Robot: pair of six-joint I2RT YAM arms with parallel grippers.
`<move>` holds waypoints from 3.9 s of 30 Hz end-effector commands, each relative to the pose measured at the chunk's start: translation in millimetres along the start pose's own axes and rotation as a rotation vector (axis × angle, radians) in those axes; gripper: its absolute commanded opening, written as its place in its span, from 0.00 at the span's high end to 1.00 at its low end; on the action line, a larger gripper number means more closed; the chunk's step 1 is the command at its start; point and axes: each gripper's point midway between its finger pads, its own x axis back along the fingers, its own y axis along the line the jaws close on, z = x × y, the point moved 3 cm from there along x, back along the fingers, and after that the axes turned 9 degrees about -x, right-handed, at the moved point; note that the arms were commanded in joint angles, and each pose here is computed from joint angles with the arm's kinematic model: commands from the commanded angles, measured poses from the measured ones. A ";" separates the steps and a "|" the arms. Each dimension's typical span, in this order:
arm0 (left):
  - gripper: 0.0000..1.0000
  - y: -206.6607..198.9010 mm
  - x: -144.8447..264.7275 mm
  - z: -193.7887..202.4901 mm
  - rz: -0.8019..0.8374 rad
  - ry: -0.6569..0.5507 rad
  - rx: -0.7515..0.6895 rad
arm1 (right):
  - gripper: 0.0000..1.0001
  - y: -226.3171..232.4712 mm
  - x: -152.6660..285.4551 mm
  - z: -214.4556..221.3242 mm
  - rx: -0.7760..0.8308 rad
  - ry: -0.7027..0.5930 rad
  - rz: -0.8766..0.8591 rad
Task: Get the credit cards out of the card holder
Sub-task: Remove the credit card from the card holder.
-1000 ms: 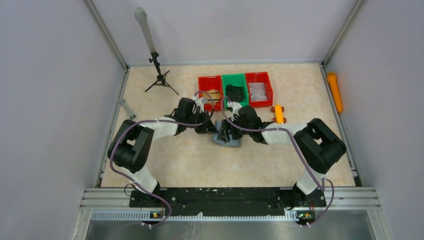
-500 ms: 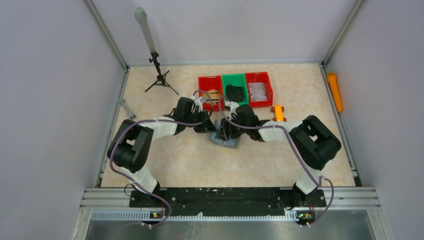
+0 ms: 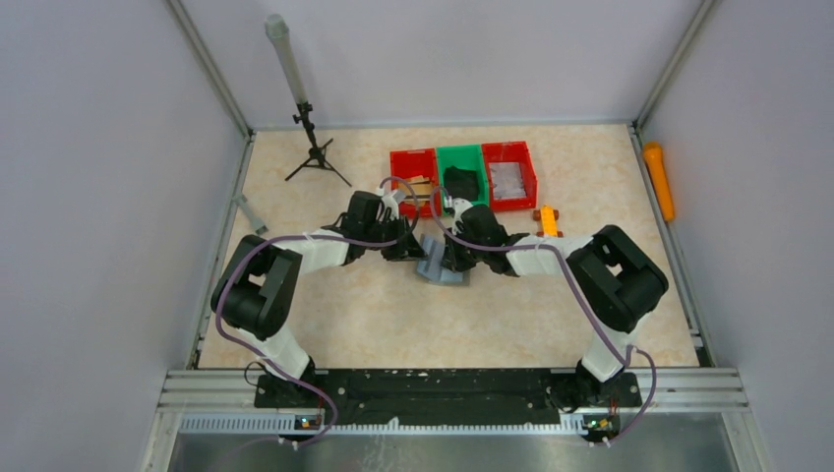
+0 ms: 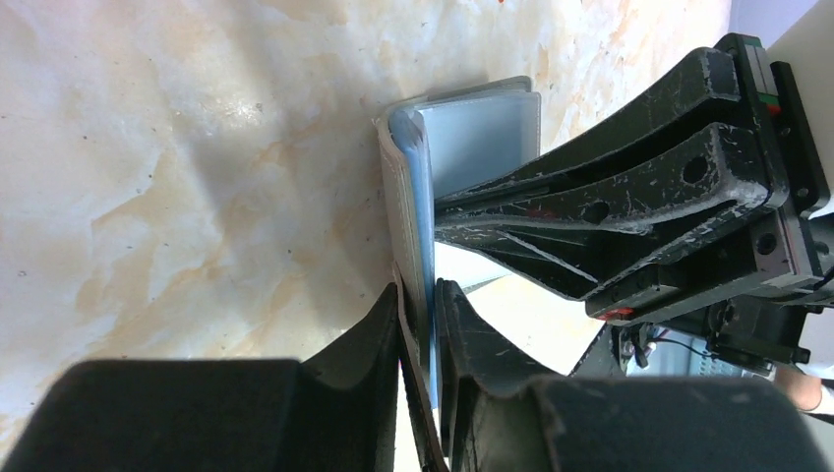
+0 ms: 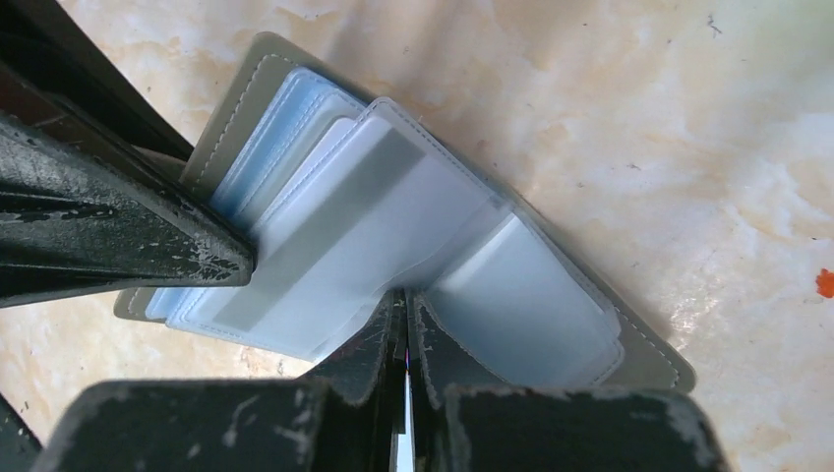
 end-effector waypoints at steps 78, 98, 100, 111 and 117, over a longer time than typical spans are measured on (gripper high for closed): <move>0.97 -58.6 16.6 -12.3 0.332 -0.076 -0.090 | 1.00 11.8 7.7 -8.0 -0.016 -0.038 -0.121; 1.00 -50.9 13.0 -11.2 0.266 -0.068 -0.095 | 0.99 14.1 7.5 -7.4 -0.015 -0.032 -0.138; 1.00 -45.5 11.8 -11.5 0.213 -0.070 -0.100 | 0.93 11.9 8.1 -8.2 -0.019 -0.035 -0.125; 1.00 -22.5 12.1 -13.8 0.027 -0.075 -0.101 | 0.84 -13.9 30.2 -21.1 -0.100 -0.129 -0.075; 1.00 -28.5 15.0 -15.3 0.055 -0.087 -0.116 | 0.49 5.6 37.9 -24.3 -0.085 -0.156 -0.208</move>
